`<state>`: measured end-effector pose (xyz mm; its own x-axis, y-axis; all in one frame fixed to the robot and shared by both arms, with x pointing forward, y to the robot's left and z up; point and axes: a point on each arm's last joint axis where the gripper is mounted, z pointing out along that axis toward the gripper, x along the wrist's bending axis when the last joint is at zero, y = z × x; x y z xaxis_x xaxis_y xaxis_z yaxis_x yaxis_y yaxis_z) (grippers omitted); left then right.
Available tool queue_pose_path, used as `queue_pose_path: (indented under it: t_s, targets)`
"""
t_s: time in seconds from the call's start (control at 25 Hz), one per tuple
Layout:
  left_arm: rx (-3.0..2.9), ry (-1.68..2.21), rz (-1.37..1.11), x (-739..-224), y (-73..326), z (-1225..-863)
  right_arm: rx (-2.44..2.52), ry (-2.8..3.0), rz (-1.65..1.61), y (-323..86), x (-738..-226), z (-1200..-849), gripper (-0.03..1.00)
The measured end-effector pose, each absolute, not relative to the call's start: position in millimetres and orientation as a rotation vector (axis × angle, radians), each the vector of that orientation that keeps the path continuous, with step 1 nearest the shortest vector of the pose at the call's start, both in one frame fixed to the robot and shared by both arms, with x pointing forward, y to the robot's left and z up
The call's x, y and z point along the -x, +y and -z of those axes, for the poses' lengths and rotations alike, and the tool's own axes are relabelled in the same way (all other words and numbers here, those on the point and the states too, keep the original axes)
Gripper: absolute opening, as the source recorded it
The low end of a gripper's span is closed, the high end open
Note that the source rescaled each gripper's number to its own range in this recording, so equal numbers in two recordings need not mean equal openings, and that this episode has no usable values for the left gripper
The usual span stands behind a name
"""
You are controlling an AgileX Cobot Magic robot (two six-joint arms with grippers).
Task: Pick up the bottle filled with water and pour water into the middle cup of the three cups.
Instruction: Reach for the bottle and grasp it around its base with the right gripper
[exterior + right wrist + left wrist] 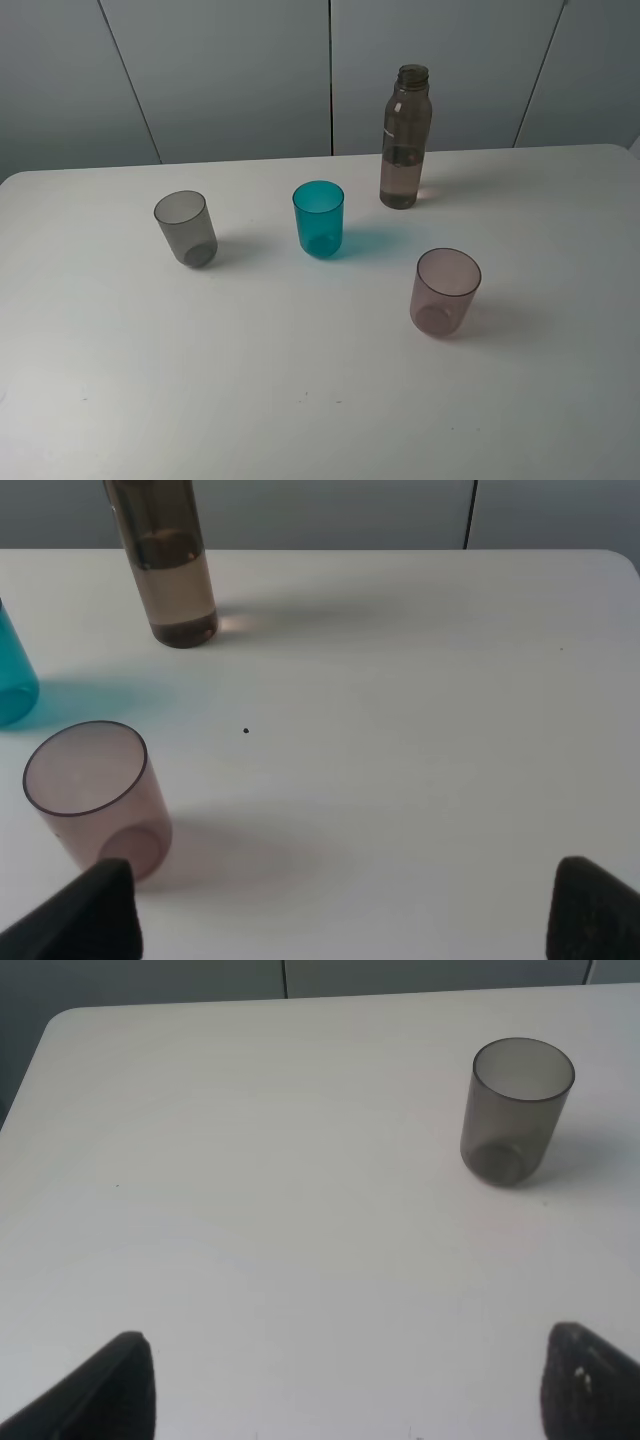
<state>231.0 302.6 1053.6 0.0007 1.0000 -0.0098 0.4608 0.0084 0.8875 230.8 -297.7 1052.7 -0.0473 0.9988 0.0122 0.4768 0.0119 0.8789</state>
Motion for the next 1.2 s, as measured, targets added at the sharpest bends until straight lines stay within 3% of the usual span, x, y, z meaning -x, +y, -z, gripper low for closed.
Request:
queue_pose_path:
  t_s: [1.2]
  targets:
    - [-1.552,1.551,-0.937,-231.0,302.6,-1053.6,-1.543,1.606,-0.968,-297.7,-230.8,-1052.7,0.94]
